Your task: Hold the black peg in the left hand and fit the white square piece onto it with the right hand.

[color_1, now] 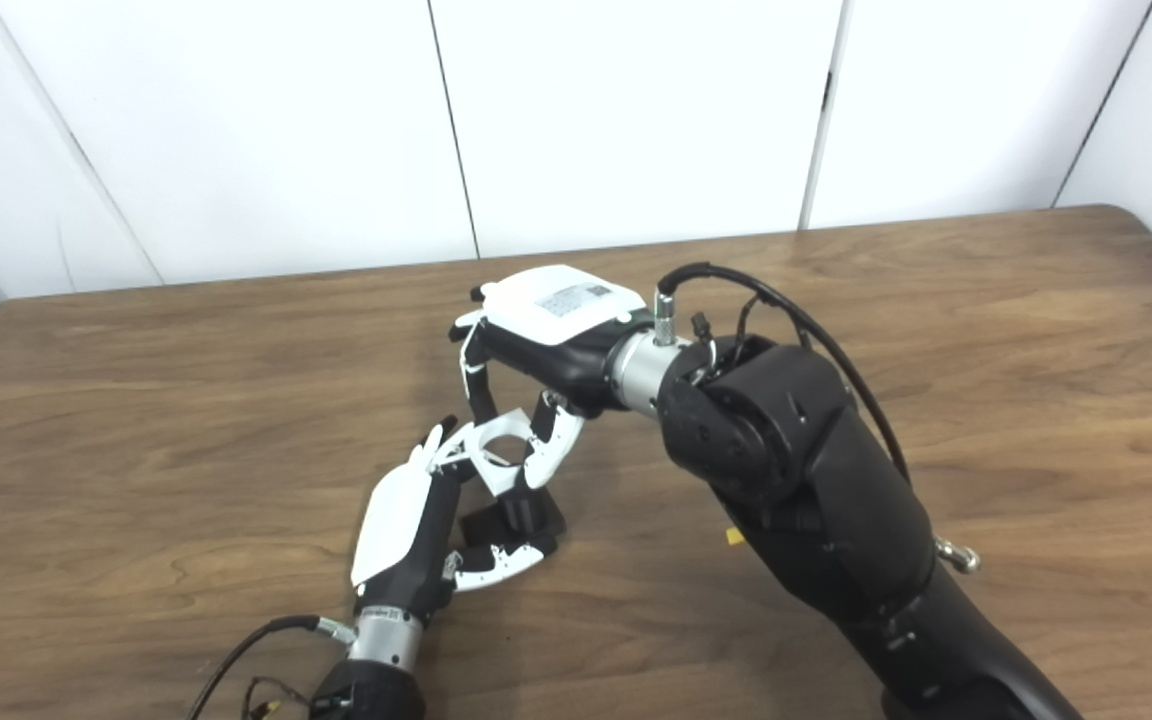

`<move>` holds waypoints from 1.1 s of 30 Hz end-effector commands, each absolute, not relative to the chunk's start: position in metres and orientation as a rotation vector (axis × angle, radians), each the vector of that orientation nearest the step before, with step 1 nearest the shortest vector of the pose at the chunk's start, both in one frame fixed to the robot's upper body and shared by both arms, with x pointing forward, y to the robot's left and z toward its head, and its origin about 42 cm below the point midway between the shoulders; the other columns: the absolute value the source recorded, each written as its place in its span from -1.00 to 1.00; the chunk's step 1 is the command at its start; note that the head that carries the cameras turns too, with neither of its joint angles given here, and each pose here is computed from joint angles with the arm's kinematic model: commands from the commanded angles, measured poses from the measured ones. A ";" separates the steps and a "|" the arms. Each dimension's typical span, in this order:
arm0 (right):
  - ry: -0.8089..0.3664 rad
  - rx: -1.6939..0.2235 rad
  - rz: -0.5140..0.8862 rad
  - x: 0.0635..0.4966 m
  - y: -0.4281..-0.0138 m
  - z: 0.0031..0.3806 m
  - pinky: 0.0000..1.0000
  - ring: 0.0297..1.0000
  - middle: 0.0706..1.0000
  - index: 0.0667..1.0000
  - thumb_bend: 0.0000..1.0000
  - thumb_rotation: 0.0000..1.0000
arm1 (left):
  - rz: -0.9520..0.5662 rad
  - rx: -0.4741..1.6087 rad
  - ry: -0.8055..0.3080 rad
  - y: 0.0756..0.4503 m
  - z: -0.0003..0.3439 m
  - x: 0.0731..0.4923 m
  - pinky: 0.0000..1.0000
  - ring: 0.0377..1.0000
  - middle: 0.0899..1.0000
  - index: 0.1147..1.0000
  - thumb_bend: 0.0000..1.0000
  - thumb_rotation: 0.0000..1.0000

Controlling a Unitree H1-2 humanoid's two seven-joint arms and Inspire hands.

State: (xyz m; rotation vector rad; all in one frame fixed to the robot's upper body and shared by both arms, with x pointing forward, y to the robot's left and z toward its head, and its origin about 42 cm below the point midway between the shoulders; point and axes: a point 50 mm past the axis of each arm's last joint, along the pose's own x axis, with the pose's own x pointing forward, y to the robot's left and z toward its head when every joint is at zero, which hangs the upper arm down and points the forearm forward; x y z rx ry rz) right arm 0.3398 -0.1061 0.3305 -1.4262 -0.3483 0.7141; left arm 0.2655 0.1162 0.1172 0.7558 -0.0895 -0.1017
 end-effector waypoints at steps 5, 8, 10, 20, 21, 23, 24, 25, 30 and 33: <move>-0.419 -1.454 0.668 0.344 -0.101 0.337 1.00 1.00 0.79 -0.10 0.05 -0.73 | -0.115 0.809 -0.018 0.118 0.107 0.260 1.00 1.00 0.81 -0.15 0.05 -0.86; -0.410 -1.449 0.676 0.345 -0.100 0.333 1.00 1.00 0.78 -0.10 0.05 -0.73 | -0.113 0.807 -0.020 0.118 0.107 0.260 1.00 1.00 0.81 -0.15 0.05 -0.86; -0.408 -1.456 0.682 0.345 -0.099 0.331 0.98 1.00 0.79 -0.10 0.05 -0.73 | -0.114 0.809 -0.020 0.118 0.107 0.260 1.00 1.00 0.81 -0.15 0.05 -0.86; -0.382 -1.474 0.707 0.345 -0.098 0.323 0.88 1.00 0.80 -0.10 0.04 -0.73 | -0.113 0.806 -0.022 0.118 0.108 0.260 1.00 1.00 0.81 -0.15 0.05 -0.86; -0.379 -1.475 0.708 0.345 -0.098 0.323 0.88 1.00 0.80 -0.10 0.05 -0.73 | -0.112 0.806 -0.024 0.118 0.108 0.260 1.00 1.00 0.81 -0.15 0.05 -0.86; -0.373 -1.483 0.716 0.345 -0.097 0.322 0.88 1.00 0.80 -0.10 0.05 -0.73 | -0.112 0.806 -0.022 0.119 0.108 0.260 1.00 1.00 0.81 -0.15 0.05 -0.86; -0.369 -1.487 0.720 0.345 -0.097 0.322 0.88 1.00 0.80 -0.10 0.05 -0.73 | -0.112 0.807 -0.021 0.119 0.108 0.259 1.00 1.00 0.81 -0.15 0.05 -0.86; -0.367 -1.491 0.723 0.345 -0.097 0.321 0.87 1.00 0.80 -0.10 0.04 -0.73 | -0.112 0.808 -0.022 0.119 0.108 0.259 1.00 1.00 0.81 -0.15 0.05 -0.86; -0.359 -1.488 0.726 0.344 -0.098 0.318 0.84 1.00 0.80 -0.10 0.04 -0.74 | -0.115 0.810 -0.017 0.119 0.109 0.256 1.00 1.00 0.81 -0.15 0.05 -0.86; -0.343 -1.489 0.733 0.343 -0.098 0.315 0.87 1.00 0.80 -0.10 0.04 -0.74 | -0.118 0.808 -0.015 0.119 0.111 0.253 1.00 1.00 0.82 -0.15 0.05 -0.86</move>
